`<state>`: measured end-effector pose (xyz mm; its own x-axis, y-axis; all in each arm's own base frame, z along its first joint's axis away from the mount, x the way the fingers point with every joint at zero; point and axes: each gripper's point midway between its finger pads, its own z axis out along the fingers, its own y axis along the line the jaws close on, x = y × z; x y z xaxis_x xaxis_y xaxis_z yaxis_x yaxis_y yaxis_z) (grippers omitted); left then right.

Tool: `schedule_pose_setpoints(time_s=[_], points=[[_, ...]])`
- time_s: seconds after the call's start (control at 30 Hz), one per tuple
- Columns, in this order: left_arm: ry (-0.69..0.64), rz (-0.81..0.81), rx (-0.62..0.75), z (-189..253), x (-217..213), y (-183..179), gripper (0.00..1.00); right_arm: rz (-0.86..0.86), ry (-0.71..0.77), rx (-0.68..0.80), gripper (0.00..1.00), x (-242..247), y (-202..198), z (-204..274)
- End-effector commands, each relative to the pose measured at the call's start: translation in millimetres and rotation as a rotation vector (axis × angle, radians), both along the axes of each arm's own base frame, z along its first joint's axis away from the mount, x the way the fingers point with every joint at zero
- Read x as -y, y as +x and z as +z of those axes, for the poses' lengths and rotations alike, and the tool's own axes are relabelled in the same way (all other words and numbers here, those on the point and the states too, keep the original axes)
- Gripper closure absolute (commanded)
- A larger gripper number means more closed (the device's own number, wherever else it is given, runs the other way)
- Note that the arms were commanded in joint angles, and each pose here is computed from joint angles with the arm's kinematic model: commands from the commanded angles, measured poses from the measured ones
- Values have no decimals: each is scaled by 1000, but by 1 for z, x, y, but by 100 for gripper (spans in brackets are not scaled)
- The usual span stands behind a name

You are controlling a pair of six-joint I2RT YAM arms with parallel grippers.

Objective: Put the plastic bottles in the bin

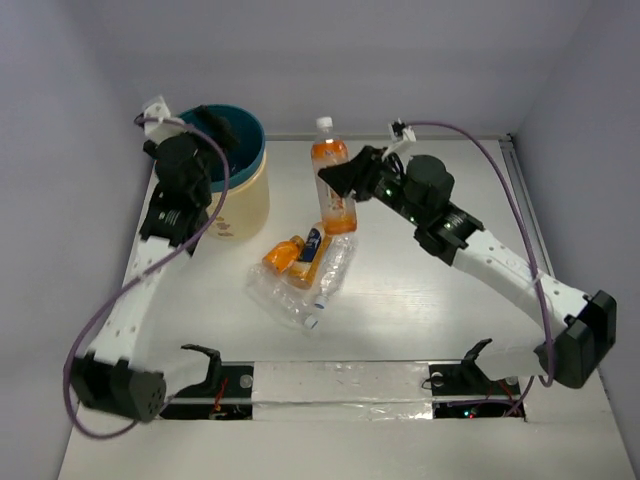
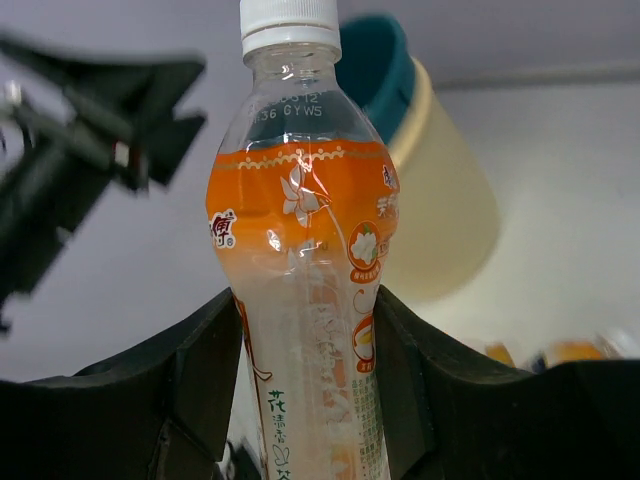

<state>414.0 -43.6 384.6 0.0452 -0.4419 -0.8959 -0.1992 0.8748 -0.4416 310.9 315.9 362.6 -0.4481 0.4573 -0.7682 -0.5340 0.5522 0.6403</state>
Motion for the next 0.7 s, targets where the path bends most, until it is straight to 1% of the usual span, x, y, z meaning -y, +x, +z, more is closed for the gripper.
schedule_pose_setpoints(time_s=[0.0,0.03,0.07,0.1,0.13,0.17,0.2,0.23,0.27,0.3,0.33,0.37,0.4,0.43,0.53,0.57,0.6,0.63,0.67], points=[[-137,-104,122,31,6,-59,14,-11,163,225,52,-8,11,106],[-179,-140,115,24,12,-69,18,-9,187,249,52,-18,21,122],[-202,-166,98,15,15,-80,27,7,207,260,52,-25,25,131],[-218,-187,82,-6,15,-99,33,18,234,280,52,-31,29,141],[-261,-226,66,-19,22,-108,39,36,230,260,53,-50,42,130],[-287,-247,56,-31,25,-117,52,47,277,293,53,-54,43,156],[-303,-260,15,-62,26,-129,56,47,294,302,52,-60,50,162],[-322,-295,-23,-81,33,-134,61,56,306,301,52,-70,53,164],[-358,-309,-47,-95,37,-139,68,61,325,305,52,-82,66,170],[-368,-317,-103,-126,39,-145,70,62,329,300,52,-88,72,170],[-380,-339,-138,-140,44,-149,71,61,337,300,52,-94,79,172],[-397,-371,-167,-152,50,-154,71,57,333,268,52,-110,92,156],[-421,-383,-204,-172,54,-161,71,50,371,304,53,-108,93,177],[-437,-393,-221,-181,57,-165,71,44,381,308,52,-112,98,178],[-478,-390,-255,-205,58,-175,59,25,405,305,52,-136,114,179],[-487,-388,-261,-210,58,-177,52,3,418,302,53,-142,117,179],[-496,-388,-264,-212,59,-180,46,-17,385,263,52,-158,137,150],[-510,-402,-283,-218,63,-183,40,-16,433,303,52,-158,128,173],[-511,-402,-293,-222,63,-184,27,-50,446,305,51,-157,135,173]])
